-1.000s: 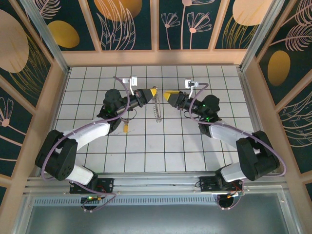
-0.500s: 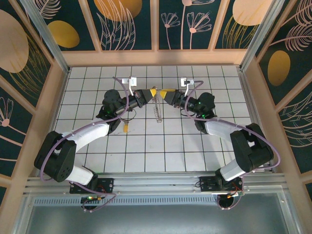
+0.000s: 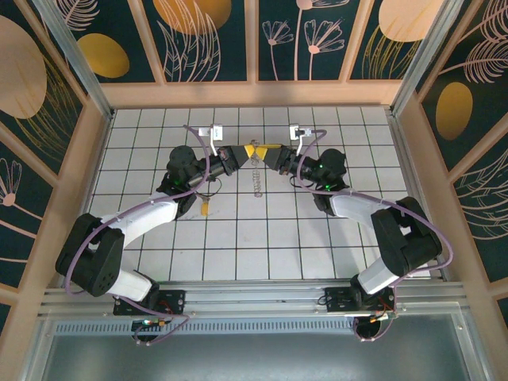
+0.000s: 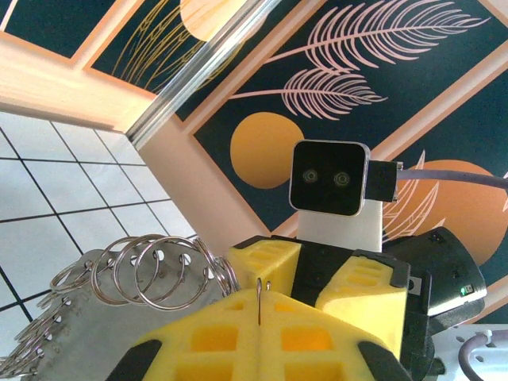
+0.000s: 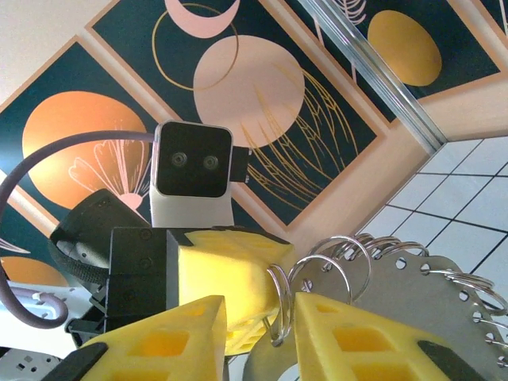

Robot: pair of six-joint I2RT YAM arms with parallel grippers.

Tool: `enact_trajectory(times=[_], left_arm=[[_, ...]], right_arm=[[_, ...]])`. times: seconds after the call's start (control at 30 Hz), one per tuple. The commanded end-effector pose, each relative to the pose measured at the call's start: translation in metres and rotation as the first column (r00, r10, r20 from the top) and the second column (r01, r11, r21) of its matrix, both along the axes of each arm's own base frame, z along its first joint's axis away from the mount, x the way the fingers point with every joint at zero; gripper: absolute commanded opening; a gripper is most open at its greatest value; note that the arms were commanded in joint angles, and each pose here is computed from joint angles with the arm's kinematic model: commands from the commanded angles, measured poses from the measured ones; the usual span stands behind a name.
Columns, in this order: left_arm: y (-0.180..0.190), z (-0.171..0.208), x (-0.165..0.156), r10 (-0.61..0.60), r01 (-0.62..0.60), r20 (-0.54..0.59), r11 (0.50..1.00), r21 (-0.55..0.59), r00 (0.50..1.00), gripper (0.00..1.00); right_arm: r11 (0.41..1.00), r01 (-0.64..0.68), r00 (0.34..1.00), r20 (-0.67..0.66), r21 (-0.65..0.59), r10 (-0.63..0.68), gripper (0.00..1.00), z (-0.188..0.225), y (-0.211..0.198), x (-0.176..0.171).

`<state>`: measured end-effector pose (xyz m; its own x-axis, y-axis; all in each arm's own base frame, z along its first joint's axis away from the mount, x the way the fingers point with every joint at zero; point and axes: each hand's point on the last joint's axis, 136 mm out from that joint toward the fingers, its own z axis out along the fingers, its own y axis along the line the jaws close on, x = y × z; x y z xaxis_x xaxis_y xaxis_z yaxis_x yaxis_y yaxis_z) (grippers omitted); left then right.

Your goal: Put the keys on the keyring

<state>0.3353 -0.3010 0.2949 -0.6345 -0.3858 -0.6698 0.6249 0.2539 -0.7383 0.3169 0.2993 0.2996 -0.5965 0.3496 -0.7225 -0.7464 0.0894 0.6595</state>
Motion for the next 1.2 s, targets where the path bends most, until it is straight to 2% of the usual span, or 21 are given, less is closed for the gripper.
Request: enact_trajectory(times=[0.0,0.2,0.47,0.63,0.73,0.93,1.17], left_arm=[[0.0,0.022,-0.009,-0.022,0.025,0.071,0.999,-0.036,0.997,0.0],[-0.001,0.021,-0.008,-0.026,0.029,0.071,0.999,-0.035,0.997,0.0],[0.002,0.023,-0.007,-0.004,0.007,0.076,0.999,-0.039,0.997,0.0],[0.018,0.031,-0.004,0.099,-0.092,0.085,0.992,-0.087,0.991,0.39],[0.029,0.034,-0.005,0.154,-0.143,0.08,0.982,-0.127,0.985,0.49],[0.038,0.034,-0.007,0.189,-0.177,0.069,0.972,-0.157,0.98,0.51],[0.039,0.035,-0.012,0.172,-0.153,0.08,0.966,-0.209,0.982,0.46]], right_arm=[[0.999,-0.038,0.996,0.082,0.034,0.035,0.25,0.022,0.004,-0.008],[0.999,-0.045,0.995,0.085,0.026,0.043,0.0,0.02,0.005,-0.009],[1.0,-0.004,0.997,0.08,0.031,0.002,0.0,0.018,0.001,-0.004],[0.997,0.034,0.996,0.078,0.067,-0.039,0.0,0.022,-0.005,0.001],[0.995,0.037,0.996,0.078,0.091,-0.045,0.0,0.026,-0.006,0.001],[0.99,0.045,0.996,0.076,0.137,-0.055,0.0,0.03,-0.008,-0.001],[0.981,0.047,0.995,0.072,0.188,-0.062,0.0,0.037,-0.004,-0.004]])
